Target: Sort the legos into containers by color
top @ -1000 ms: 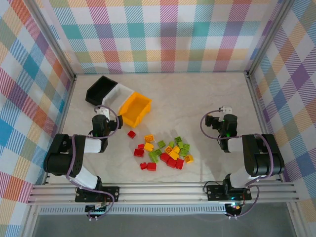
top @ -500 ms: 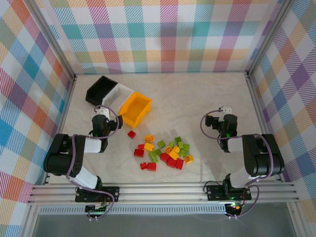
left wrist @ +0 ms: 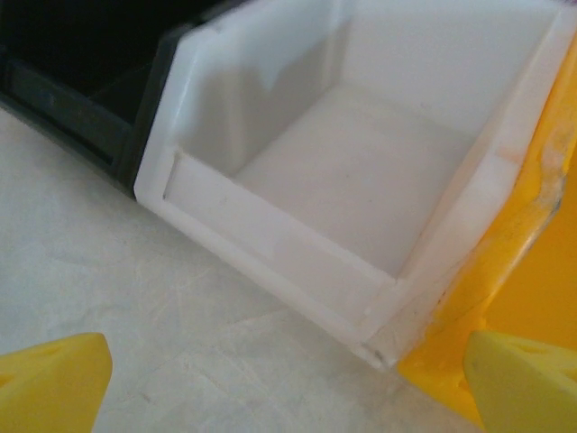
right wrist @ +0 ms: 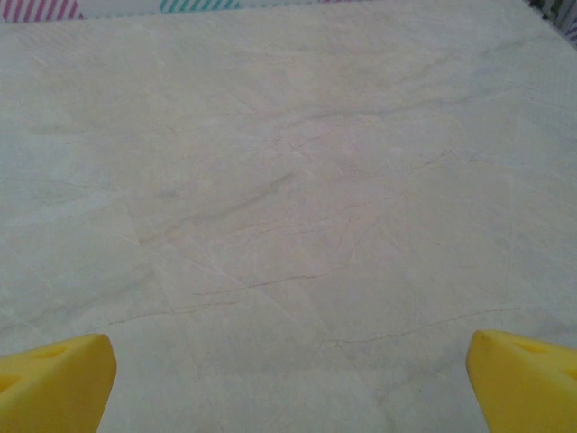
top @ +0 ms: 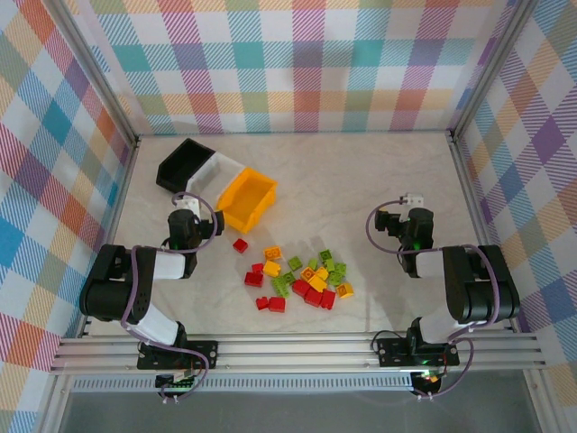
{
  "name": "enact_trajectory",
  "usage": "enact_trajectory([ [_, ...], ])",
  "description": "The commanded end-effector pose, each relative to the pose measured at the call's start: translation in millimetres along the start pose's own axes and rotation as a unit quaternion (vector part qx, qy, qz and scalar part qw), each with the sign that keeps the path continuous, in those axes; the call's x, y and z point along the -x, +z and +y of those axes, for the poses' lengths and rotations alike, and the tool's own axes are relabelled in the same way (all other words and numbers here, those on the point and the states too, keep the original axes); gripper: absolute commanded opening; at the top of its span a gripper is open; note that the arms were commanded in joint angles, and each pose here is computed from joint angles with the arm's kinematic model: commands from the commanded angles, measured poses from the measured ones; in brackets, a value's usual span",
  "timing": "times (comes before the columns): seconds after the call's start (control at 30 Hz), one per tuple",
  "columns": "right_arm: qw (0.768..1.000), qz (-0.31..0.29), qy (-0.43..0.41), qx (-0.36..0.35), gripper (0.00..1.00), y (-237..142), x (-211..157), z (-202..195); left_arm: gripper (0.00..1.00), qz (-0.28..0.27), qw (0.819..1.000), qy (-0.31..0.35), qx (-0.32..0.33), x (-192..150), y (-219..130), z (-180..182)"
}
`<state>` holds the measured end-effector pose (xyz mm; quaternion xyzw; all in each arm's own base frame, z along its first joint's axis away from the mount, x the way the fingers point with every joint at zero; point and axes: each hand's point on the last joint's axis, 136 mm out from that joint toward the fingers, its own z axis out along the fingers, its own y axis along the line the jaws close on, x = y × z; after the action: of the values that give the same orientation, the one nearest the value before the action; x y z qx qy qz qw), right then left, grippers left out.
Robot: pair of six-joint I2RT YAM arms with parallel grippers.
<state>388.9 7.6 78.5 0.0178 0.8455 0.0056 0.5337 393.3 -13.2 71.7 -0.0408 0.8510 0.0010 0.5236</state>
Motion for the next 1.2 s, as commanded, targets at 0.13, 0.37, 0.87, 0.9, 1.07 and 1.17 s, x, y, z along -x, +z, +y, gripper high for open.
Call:
enact_trajectory([
  [0.13,0.999,0.023,0.039,-0.014,1.0,-16,47,-2,1.0,-0.027,0.998,-0.024,0.049,42,-25,19],
  [0.37,0.988,0.002,0.134,-0.072,1.0,-54,84,-2,1.0,-0.124,0.968,-0.189,0.113,104,-77,49],
  [0.87,0.931,0.206,0.251,0.168,1.0,-35,46,208,1.0,0.031,0.9,-0.425,0.085,72,-147,32],
  [0.9,0.929,0.213,0.249,0.17,1.0,-32,42,226,1.0,0.04,0.9,-0.427,0.079,69,-149,29],
  [1.07,0.921,0.238,0.261,0.167,1.0,-16,24,297,1.0,0.053,0.899,-0.433,0.029,63,-157,13],
  [1.17,0.912,0.252,0.273,0.172,1.0,-5,16,335,1.0,0.054,0.899,-0.435,0.011,59,-162,8],
])
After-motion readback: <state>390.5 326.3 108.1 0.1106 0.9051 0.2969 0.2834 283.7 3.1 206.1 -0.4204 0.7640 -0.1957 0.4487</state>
